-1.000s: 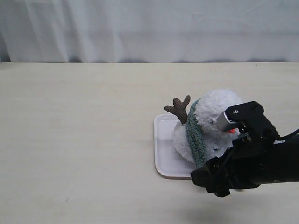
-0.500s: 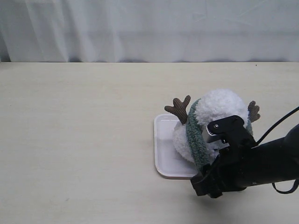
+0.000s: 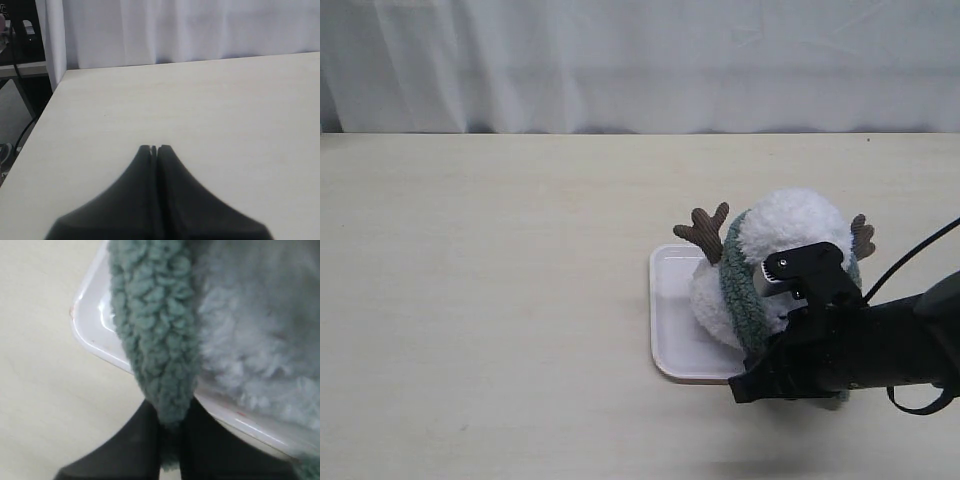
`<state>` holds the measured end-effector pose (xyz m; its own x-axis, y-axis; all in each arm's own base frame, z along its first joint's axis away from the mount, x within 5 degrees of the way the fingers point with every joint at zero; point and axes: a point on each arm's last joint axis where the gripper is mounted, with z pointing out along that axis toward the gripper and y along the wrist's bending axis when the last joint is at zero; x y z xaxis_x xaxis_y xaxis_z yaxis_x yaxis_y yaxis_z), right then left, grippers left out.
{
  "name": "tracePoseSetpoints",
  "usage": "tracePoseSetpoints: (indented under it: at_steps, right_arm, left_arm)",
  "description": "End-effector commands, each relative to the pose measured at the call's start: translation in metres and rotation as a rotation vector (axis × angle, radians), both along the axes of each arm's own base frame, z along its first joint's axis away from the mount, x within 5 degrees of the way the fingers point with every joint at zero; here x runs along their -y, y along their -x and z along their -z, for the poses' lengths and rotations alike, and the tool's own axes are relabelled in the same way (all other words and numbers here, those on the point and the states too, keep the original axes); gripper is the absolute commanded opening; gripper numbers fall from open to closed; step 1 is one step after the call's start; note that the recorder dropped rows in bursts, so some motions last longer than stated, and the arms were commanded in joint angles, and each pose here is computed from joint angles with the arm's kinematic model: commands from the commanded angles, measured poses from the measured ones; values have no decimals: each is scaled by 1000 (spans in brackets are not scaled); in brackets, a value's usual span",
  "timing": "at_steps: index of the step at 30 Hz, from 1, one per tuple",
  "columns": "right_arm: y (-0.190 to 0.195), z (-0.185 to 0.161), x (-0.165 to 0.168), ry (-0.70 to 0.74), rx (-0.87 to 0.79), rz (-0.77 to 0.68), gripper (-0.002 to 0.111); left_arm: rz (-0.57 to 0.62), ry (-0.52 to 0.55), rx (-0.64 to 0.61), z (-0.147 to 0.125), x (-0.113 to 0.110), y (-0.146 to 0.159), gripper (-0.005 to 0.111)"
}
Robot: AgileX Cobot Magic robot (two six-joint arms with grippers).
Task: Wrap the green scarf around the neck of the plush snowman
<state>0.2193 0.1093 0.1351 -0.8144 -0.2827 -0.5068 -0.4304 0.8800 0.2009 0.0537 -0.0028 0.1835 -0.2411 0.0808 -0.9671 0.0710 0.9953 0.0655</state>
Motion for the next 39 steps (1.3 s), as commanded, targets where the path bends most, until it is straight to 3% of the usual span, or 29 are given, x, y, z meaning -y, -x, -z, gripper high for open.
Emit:
tracePoseSetpoints:
  at_steps: [1,7,14,30,39]
  right_arm:
    - [5,-2,-5,-30,-15,-72,4]
    - [14,-26,-10,-118,31,-152,4]
    - [23,-62,-6,-159,184,-162,4]
    - [33,-117,2,-180,337,-139,4]
    - [40,-113,-3,-193,247,-210,4]
  left_arm:
    - [7,4,11,0,0,0,0]
    - [7,4,11,0,0,0,0]
    - [7,4,13,-1,0,0,0]
    - [7,4,13,-1,0,0,0]
    - [7,4,10,0,0,0,0]
